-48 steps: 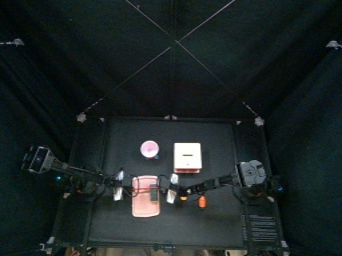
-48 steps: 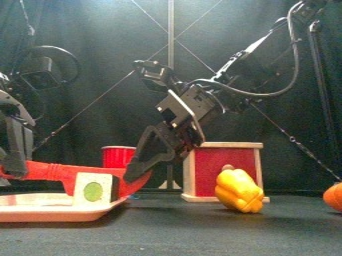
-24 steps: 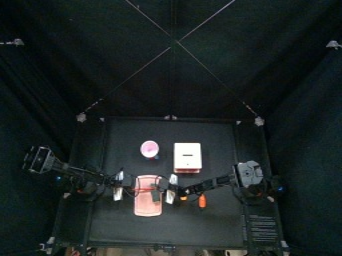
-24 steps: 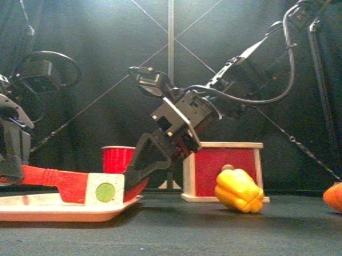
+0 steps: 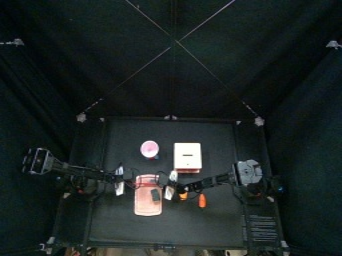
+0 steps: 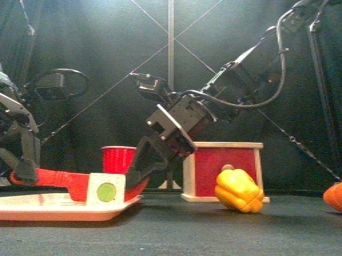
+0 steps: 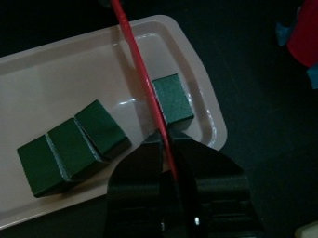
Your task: Cut sushi roll
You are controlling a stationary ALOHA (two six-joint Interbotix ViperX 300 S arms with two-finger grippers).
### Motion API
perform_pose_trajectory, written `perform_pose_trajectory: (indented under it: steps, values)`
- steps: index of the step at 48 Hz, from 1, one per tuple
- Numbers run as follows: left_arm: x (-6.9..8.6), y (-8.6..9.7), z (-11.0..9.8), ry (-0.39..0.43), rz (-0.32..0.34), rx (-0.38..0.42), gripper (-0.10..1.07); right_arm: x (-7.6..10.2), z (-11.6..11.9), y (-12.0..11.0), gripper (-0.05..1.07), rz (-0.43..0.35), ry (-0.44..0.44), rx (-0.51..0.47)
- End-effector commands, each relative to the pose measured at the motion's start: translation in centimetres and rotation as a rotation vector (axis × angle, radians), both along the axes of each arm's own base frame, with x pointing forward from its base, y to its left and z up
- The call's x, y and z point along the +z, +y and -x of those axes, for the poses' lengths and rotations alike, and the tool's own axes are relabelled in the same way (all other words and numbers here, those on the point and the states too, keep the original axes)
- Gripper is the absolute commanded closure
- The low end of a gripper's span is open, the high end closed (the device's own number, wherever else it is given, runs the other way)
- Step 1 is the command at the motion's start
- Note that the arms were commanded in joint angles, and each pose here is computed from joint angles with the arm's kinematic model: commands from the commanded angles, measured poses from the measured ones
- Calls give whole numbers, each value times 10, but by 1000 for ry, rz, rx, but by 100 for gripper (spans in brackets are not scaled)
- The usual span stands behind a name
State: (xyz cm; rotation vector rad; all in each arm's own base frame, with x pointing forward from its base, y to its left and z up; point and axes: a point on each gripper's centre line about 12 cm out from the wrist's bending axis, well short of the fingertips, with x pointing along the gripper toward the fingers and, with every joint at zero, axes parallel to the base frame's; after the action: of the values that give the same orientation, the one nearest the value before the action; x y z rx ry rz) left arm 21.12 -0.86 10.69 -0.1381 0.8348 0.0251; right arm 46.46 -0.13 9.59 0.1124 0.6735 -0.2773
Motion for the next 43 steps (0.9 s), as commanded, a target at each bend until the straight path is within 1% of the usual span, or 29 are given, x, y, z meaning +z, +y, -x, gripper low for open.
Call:
perform_pose_trajectory:
  steps: [1,8,18,21,26,34,43]
  values:
    - [6,0,-6,-36,6,3,67,21,-5,-15,60,3,-55,-44]
    - [12,-1,-11,-67,6,-4,67,27,-4,-15,60,2,-67,-44]
    - [28,-8,-15,-146,-16,-65,67,51,-2,-11,60,8,-114,-27]
    - [32,-9,-15,-165,-17,-71,67,56,0,-10,60,8,-124,-25]
    - [37,-9,-14,-188,-19,-75,67,59,1,-9,60,7,-128,-24]
    - [39,-9,-11,-202,-22,-80,67,61,0,-10,60,10,-134,-24]
    - [44,-10,-11,-225,-34,-95,67,71,1,-11,60,12,-157,-23]
